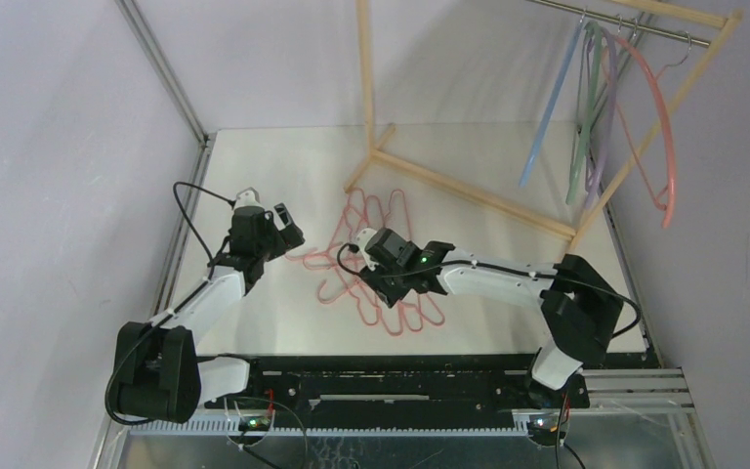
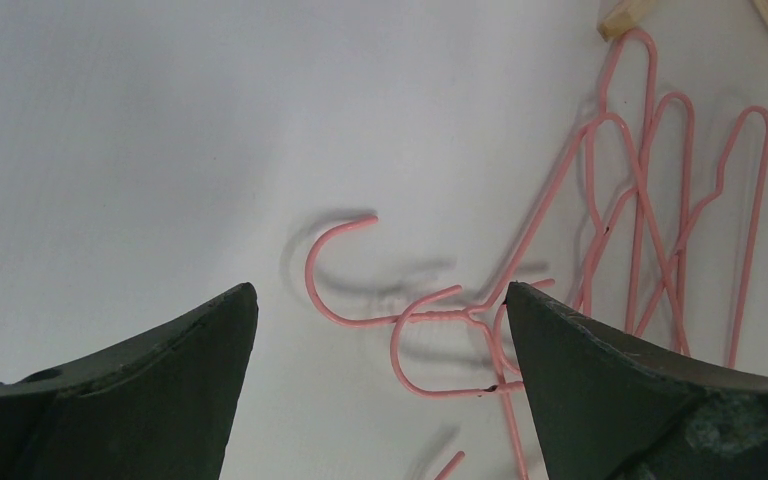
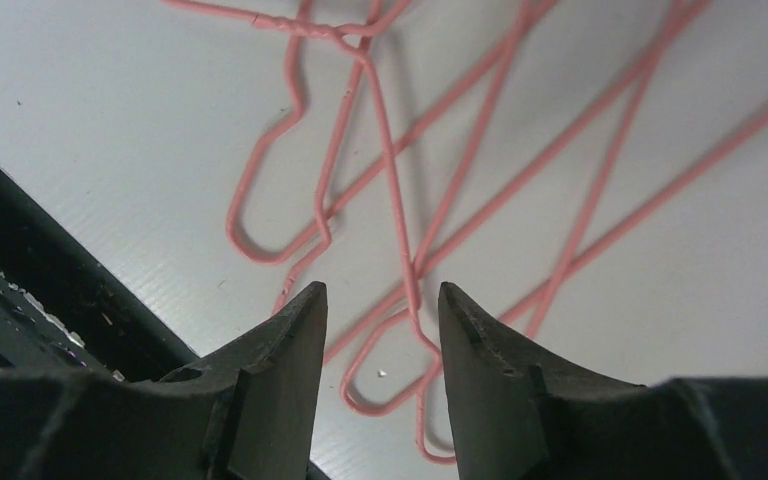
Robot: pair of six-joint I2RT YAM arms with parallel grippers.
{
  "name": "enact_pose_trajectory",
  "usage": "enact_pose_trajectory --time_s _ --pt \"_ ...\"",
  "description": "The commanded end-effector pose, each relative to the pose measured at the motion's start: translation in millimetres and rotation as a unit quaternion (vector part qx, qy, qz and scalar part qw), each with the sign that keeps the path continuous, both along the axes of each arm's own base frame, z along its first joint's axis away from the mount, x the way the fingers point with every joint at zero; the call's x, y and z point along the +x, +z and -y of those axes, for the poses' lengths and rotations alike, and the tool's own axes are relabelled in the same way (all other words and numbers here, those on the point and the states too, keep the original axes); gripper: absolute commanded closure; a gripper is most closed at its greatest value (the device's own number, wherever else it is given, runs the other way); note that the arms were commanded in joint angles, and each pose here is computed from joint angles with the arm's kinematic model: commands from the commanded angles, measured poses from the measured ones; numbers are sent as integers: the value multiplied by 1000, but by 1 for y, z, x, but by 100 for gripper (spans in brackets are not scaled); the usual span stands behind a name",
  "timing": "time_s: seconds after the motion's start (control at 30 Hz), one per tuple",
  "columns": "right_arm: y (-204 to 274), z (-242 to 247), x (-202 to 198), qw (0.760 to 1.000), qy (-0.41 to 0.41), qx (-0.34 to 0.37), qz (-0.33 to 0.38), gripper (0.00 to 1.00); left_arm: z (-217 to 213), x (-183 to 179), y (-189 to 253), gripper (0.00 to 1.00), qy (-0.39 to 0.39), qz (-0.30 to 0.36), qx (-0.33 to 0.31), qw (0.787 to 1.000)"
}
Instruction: Organize the hangers
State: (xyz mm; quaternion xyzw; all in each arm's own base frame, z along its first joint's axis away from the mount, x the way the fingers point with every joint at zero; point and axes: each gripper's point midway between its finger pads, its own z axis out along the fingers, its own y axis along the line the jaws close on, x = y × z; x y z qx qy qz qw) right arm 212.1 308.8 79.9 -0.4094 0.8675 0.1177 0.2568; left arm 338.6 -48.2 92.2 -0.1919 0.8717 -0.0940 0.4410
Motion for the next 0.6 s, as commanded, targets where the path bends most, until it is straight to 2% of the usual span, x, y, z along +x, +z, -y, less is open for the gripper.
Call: enact_pose_trajectory --time_s 0.0,0.57 --pt "12 -26 6 999 15 32 9 48 -3 10 21 1 9 33 -4 999" --pt "-37 -33 8 999 30 -6 -30 50 -6 6 18 0 14 32 0 999"
